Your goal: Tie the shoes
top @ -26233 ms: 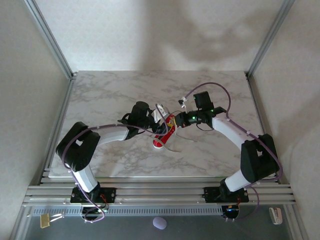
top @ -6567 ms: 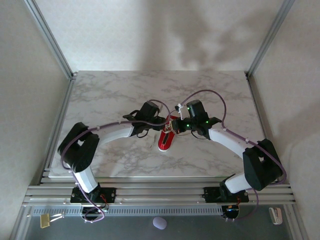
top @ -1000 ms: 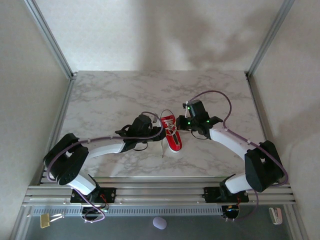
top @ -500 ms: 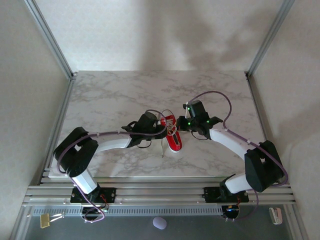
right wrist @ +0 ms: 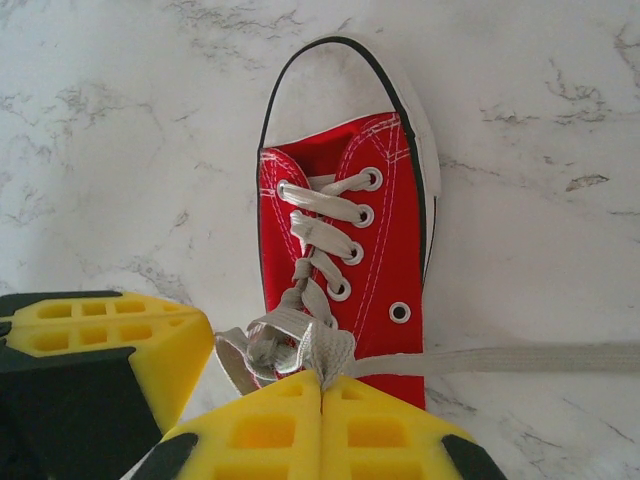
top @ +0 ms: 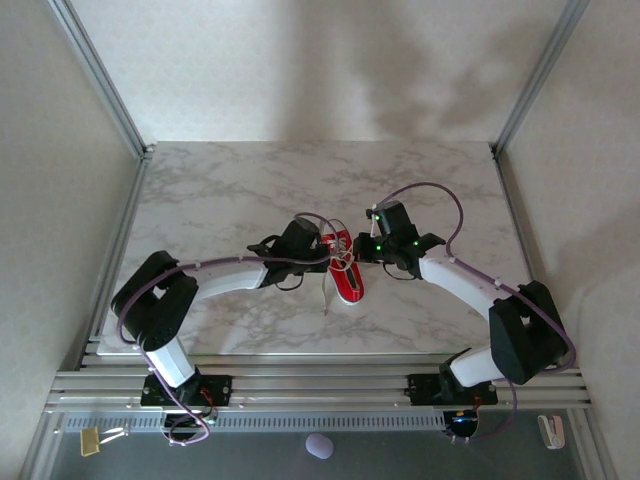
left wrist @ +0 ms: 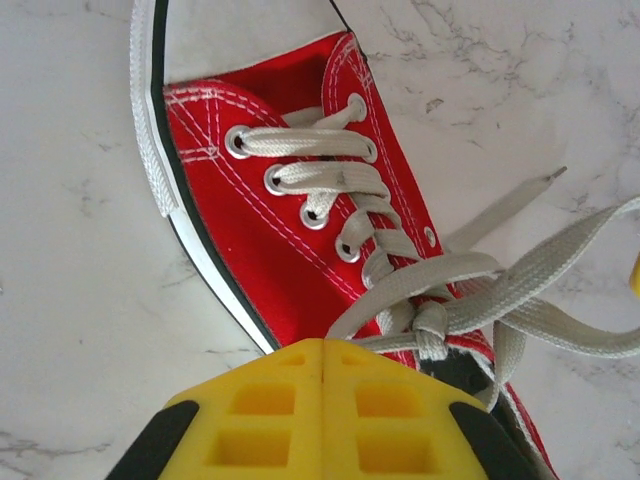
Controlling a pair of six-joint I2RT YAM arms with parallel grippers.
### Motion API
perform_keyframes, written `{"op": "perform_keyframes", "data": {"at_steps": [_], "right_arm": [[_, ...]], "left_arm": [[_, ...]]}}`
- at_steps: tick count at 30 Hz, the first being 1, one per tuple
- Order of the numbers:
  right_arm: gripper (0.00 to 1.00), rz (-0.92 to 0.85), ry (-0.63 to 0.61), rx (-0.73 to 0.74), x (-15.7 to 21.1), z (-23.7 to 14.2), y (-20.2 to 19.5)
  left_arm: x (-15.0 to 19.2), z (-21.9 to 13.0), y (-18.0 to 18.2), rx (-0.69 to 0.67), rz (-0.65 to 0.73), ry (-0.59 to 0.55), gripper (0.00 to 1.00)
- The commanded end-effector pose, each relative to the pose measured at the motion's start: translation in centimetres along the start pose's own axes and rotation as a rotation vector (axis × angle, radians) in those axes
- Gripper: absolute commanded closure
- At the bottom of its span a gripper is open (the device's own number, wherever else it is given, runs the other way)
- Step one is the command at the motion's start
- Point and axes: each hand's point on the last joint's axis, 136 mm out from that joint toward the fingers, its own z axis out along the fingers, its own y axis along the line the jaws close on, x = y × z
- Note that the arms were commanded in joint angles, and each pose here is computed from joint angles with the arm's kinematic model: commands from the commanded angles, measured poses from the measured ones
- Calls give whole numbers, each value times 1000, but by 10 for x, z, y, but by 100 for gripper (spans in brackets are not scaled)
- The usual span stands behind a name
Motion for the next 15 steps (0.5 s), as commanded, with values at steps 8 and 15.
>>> {"op": "perform_keyframes", "data": {"at_steps": [8, 15], "right_arm": [[100, 8, 1, 10, 0, -2, -3], [100, 4, 6, 11, 0, -3, -3]], "left_arm": [[9, 0, 4, -5, -2, 28, 65], [10, 8, 1, 5, -11, 43, 76]]}}
